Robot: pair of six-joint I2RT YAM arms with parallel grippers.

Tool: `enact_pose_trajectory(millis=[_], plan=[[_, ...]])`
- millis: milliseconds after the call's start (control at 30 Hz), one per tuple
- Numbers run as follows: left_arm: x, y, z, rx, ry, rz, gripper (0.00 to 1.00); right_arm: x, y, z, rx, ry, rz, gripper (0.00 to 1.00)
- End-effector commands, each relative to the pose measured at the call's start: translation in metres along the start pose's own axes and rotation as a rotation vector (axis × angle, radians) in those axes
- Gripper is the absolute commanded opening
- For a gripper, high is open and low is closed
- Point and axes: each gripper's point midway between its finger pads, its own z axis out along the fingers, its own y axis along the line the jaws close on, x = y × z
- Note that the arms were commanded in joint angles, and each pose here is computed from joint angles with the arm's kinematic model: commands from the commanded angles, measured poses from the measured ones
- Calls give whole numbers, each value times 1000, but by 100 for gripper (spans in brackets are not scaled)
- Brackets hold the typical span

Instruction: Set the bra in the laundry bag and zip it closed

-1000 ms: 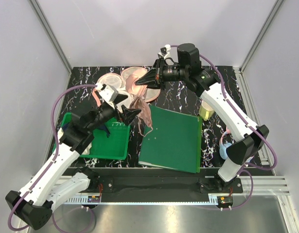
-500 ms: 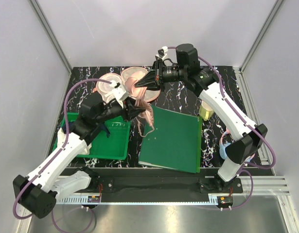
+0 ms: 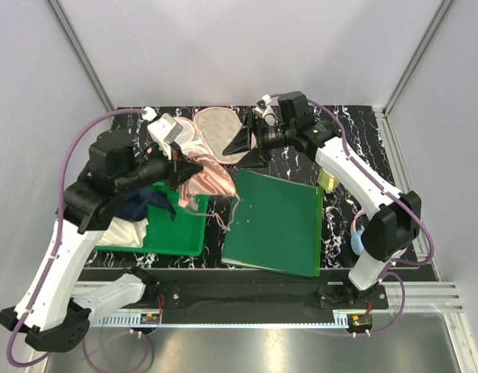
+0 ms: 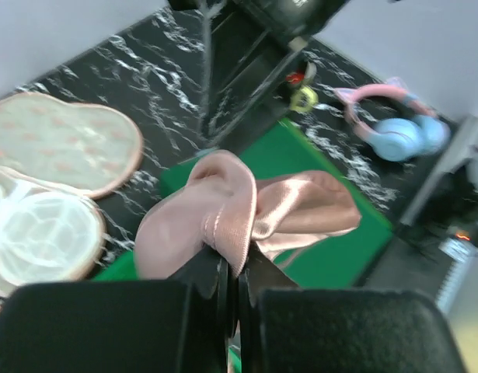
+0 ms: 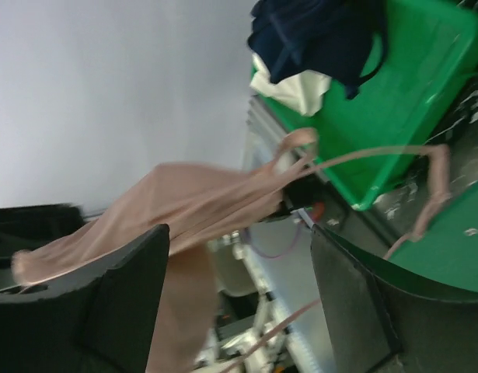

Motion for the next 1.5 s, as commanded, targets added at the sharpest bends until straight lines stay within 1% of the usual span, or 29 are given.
enact_pose_trajectory(millis=[0,33,100,133,167,200,233,267,333,433,467,500,533,600,833,867,900,933,967,1000,1033,1067,1133,1167,1233,1300,1367,1400,1467], plan=[[42,-38,-22,128,290,-260,0,5,-9,-21,34,-40,-439,85],[35,-44,-27,149,299,-269,0,13,-4,-28,17,-26,-487,91],[40,-54,-32,196,361,-290,0,24,-4,-33,-9,2,-602,94],[31,-69,-37,284,344,-300,0,36,6,-42,-45,7,-680,100],[24,-79,-39,337,333,-332,0,41,7,-45,-57,2,-760,100],[18,-88,-42,387,330,-353,0,44,-12,-41,-35,-3,-838,100],[11,-104,-48,497,339,-387,0,53,5,-50,-100,-41,-968,100],[8,-111,-53,537,341,-414,0,64,-10,-50,-124,-12,-1014,100],[3,-121,-61,605,334,-423,0,74,6,-65,-185,-64,-1180,100],[-1,-134,-73,701,332,-430,0,104,17,-79,-303,-17,-1222,100],[-2,-137,-76,730,336,-440,0,113,16,-81,-342,14,-1215,100],[-5,-138,-76,747,324,-433,0,132,22,-87,-428,84,-1157,100],[-7,-141,-79,765,320,-431,0,136,30,-91,-485,94,-1174,100],[-11,-142,-80,779,308,-424,0,153,31,-95,-553,168,-1128,100],[-25,-152,-91,862,265,-416,0,165,34,-84,-646,211,-1194,100],[-27,-152,-92,868,254,-407,0,169,33,-83,-653,233,-1153,100],[-29,-153,-93,870,247,-402,0,171,40,-81,-703,233,-1201,100],[-30,-153,-93,871,246,-408,0,175,43,-81,-727,247,-1198,99],[-33,-153,-93,877,231,-395,0,181,41,-80,-726,286,-1113,98],[-35,-154,-94,882,223,-390,0,182,48,-80,-775,269,-1177,97],[-38,-154,-94,881,219,-395,0,189,49,-80,-794,292,-1164,95],[-40,-153,-93,881,207,-386,0,193,49,-81,-786,328,-1088,94],[-42,-151,-91,875,197,-383,0,196,50,-79,-811,345,-1090,90],[-41,-150,-90,872,197,-385,0,199,49,-80,-801,373,-1034,87],[-42,-149,-89,868,194,-387,0,199,50,-80,-810,359,-1031,83],[-43,-147,-89,863,183,-381,0,200,47,-79,-800,358,-1003,71],[-44,-145,-90,857,176,-380,0,197,46,-76,-788,351,-996,50],[-44,-143,-90,851,172,-383,0,196,43,-74,-769,362,-962,43],[-45,-142,-90,849,167,-382,0,196,45,-74,-770,354,-979,36]])
